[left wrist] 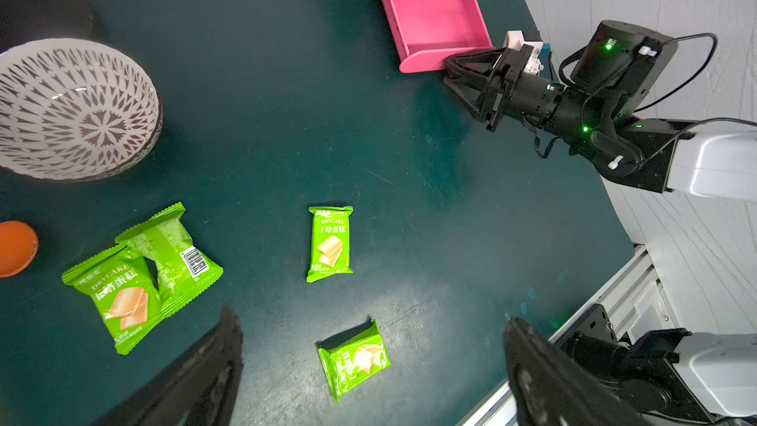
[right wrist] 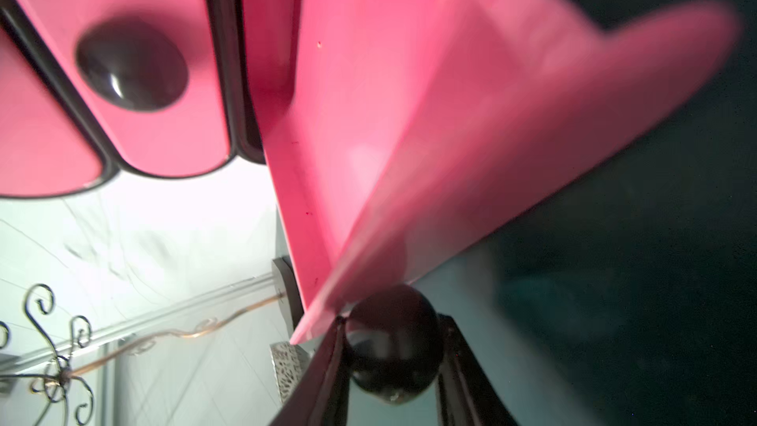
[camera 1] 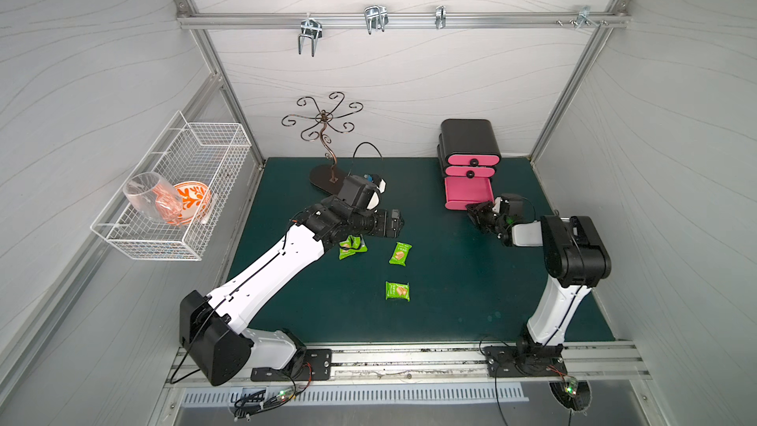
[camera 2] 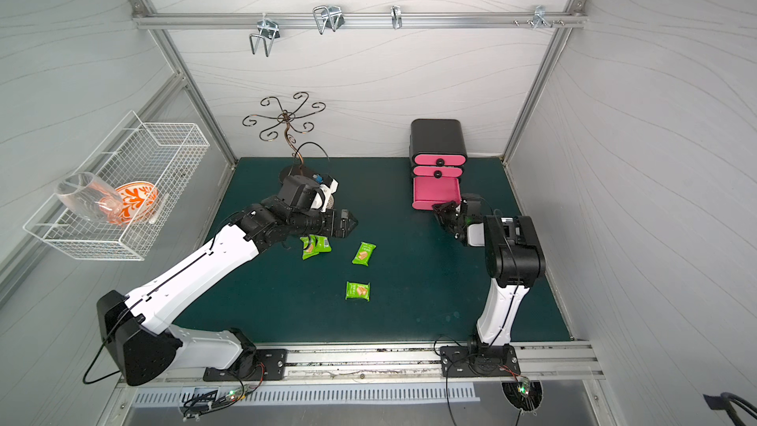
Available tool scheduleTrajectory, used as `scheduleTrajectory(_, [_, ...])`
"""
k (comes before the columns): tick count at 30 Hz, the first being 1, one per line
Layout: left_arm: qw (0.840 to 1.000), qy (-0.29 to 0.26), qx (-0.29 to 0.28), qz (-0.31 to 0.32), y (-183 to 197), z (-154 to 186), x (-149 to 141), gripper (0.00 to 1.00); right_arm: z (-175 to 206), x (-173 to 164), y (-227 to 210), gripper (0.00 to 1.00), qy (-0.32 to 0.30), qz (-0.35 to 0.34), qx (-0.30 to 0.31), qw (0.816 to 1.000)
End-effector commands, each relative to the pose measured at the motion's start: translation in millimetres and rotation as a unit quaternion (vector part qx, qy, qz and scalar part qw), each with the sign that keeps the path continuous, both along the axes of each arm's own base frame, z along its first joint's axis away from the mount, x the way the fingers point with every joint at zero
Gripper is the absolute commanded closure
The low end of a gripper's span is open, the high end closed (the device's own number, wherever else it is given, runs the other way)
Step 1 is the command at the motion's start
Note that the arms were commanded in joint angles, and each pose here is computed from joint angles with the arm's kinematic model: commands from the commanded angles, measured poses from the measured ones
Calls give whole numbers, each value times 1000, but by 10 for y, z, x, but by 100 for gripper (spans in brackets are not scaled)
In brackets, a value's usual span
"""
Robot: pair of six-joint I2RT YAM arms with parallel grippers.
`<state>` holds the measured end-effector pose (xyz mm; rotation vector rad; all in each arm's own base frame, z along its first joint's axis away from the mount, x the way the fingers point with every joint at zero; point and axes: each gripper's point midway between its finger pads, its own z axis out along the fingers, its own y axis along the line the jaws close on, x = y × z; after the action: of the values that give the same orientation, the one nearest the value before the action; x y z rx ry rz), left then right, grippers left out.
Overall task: Place the cookies into the drawer by color
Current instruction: Open the drawer in the storage box, then pick up the cookie at the center of the board.
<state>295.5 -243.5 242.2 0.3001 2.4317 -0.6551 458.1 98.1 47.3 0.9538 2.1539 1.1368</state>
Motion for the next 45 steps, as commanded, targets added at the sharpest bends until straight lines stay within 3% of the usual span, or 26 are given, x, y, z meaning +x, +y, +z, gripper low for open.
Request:
scheduleTrajectory(1, [999, -26, -24, -3, -71, 171, 86, 1, -31, -65, 46, 76, 2, 27, -17, 999])
scheduleTrajectory(13, [999, -28, -26, 4, -44, 164, 76, 0, 82, -74, -23, 45, 1, 29, -44, 999])
scheduleTrajectory(16, [999, -31, -29, 4, -56, 189, 92, 1, 324, -227, -148, 37, -4, 10, -68, 998])
scheduleTrajectory(20, [998, -53, -10, 20, 32, 273, 154, 1, 882, -621, -150, 36, -21, 35, -127, 991])
scheduleTrajectory(22, [997, -67, 11, 42, 137, 297, 204, 1, 1011, -890, 93, 36, 1, 102, -179, 979])
scheduleTrajectory(25, [993, -81, 42, 79, 324, 306, 263, 1, 965, -1336, 588, 38, 59, 217, -268, 937])
scheduleTrajectory(27, [988, -93, 61, 109, 476, 317, 275, 1, 833, -1570, 860, 39, 95, 259, -314, 908])
scheduleTrajectory(30, [981, -107, 75, 144, 671, 316, 235, 1, 651, -1721, 1262, 38, 99, 301, -365, 875])
scheduleTrajectory(34, [977, -113, 80, 161, 829, 285, 115, 1, 399, -1767, 1756, 33, 80, 353, -379, 852])
scheduleTrajectory(38, [979, -98, 83, 157, 900, 198, -24, 1, 179, -1739, 2094, 15, 67, 387, -394, 831])
scheduleTrajectory(45, [985, -101, 47, 135, 861, 202, -172, 1, -31, -1665, 2283, 1, 60, 382, -450, 805])
